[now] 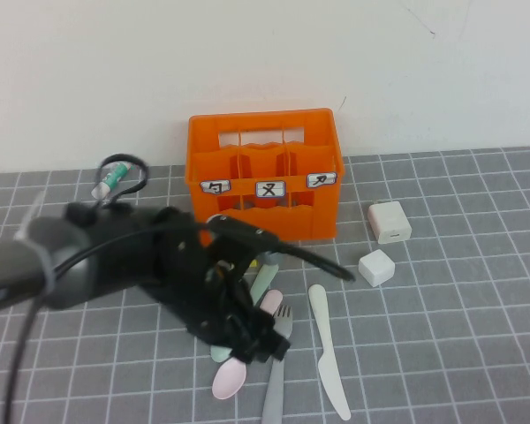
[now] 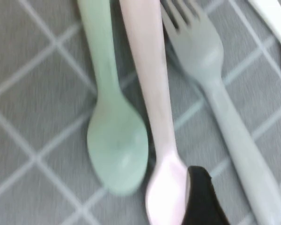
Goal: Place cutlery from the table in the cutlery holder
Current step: Pick up the spoon
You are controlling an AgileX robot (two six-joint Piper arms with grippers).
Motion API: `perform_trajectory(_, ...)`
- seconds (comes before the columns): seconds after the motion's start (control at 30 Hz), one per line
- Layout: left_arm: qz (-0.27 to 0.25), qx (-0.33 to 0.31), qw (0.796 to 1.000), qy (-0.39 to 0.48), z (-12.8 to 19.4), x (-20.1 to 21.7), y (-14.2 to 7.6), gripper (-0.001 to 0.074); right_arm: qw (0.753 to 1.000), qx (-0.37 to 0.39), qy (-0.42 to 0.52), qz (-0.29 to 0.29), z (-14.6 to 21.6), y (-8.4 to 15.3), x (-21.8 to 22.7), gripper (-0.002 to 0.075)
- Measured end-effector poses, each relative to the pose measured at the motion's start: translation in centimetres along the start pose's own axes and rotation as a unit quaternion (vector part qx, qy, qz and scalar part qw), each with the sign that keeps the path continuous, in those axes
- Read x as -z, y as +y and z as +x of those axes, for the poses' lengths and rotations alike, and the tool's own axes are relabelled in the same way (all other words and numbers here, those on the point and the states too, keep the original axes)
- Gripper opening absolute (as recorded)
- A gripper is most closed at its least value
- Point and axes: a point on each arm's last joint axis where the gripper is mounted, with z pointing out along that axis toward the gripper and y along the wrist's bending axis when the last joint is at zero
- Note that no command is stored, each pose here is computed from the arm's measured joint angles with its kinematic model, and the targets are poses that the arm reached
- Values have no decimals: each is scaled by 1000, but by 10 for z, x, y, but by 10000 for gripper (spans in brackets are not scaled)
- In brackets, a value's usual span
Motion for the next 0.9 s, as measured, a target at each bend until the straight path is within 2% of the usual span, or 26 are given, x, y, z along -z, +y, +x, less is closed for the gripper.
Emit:
perform_trajectory(0.2,-7,-10,1000,12,-18,-23,5,357,1000,0,0,0,0,0,0,-3)
perform_trajectory(0.4,-31,-37,999,23,-21,-43,14,357,1000,0,0,0,0,0,0,-3)
perform_trajectory(0.73,-43,-38,998,-6,-27,-58,19,356,1000,0,0,0,0,0,0,-3)
perform_trajectory(0.83,-44,-39,998,-6,-27,-59,19,299,1000,0,0,0,0,0,0,-3)
perform_trajectory(0.9,-44,-40,998,-6,-27,-59,19,206,1000,0,0,0,0,0,0,-3)
